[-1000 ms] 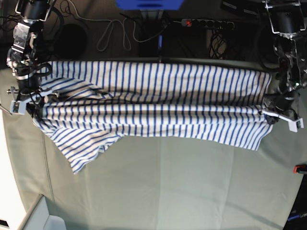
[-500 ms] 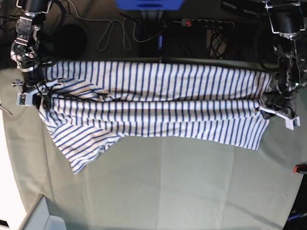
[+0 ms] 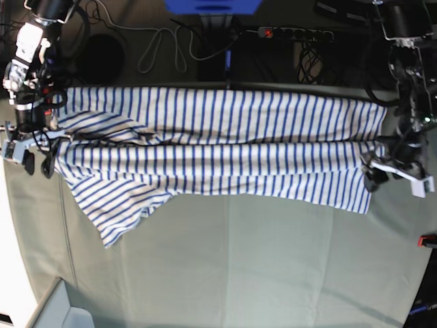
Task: Layout the t-shirt on the table in an organized manner, then fold the t-shirt properly
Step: 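Release the fold and move both grippers to the shirt's hem, then grasp the shirt hem with both grippers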
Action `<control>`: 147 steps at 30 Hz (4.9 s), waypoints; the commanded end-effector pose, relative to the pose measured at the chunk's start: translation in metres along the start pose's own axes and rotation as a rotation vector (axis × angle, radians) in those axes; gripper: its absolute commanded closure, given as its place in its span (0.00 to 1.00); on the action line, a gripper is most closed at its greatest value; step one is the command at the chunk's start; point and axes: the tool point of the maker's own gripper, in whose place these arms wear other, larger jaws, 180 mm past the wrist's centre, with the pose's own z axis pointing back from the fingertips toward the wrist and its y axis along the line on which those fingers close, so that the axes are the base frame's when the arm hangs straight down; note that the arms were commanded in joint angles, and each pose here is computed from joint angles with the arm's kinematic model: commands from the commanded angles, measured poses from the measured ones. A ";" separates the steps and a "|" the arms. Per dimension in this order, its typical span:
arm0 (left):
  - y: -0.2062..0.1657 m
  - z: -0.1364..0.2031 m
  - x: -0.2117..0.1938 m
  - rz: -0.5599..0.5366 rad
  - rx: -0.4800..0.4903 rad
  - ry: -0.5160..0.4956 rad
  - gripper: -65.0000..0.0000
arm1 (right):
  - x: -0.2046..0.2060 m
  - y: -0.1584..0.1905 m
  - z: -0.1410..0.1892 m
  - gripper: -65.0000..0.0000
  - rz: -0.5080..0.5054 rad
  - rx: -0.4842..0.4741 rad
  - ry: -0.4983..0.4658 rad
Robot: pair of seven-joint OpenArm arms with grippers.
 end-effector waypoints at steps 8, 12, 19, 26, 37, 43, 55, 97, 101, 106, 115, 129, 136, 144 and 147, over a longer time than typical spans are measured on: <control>0.014 -0.031 0.055 0.057 0.061 -0.098 0.28 | 0.041 0.000 -0.022 0.55 0.001 0.006 -0.112; 0.020 -0.055 0.052 0.093 0.089 -0.052 0.28 | 0.045 0.000 -0.033 0.55 -0.016 0.004 -0.121; 0.024 -0.080 0.032 0.124 0.123 0.035 0.28 | 0.045 0.000 -0.051 0.55 0.040 0.003 -0.093; 0.040 -0.093 0.012 0.066 0.188 0.010 0.28 | 0.044 0.009 -0.087 0.55 0.088 0.015 -0.045; 0.029 -0.107 -0.014 -0.060 0.162 -0.004 0.28 | 0.030 0.022 -0.099 0.55 0.108 0.027 0.057; 0.019 -0.118 -0.004 -0.079 0.145 0.002 0.28 | 0.027 0.022 -0.098 0.55 0.107 0.028 0.062; -0.005 -0.119 0.033 -0.108 0.100 -0.081 0.28 | 0.027 0.021 -0.098 0.55 0.106 0.025 0.061; -0.009 -0.131 -0.003 -0.063 0.111 0.016 0.29 | 0.024 0.023 -0.102 0.55 0.095 0.032 0.073; -0.007 -0.131 -0.002 -0.064 0.114 0.015 0.41 | 0.011 0.023 -0.115 0.55 0.059 0.043 0.119; -0.006 -0.131 -0.002 -0.065 0.115 0.015 0.77 | 0.004 0.016 -0.124 0.55 0.034 0.042 0.157; -0.007 -0.130 0.002 -0.063 0.113 0.011 1.00 | 0.004 0.051 -0.143 0.55 0.136 0.165 0.202; 0.005 -0.127 0.004 -0.075 0.131 0.007 1.00 | -0.017 0.046 -0.155 0.40 0.069 0.165 0.300; 0.005 -0.127 0.004 -0.077 0.129 0.006 1.00 | -0.024 0.049 -0.152 0.42 0.067 0.170 0.317; 0.005 -0.127 0.003 -0.077 0.130 0.012 1.00 | -0.024 0.049 -0.152 0.93 0.067 0.170 0.319; 0.005 -0.127 0.003 -0.077 0.130 0.012 1.00 | -0.026 0.048 -0.151 1.00 0.067 0.170 0.328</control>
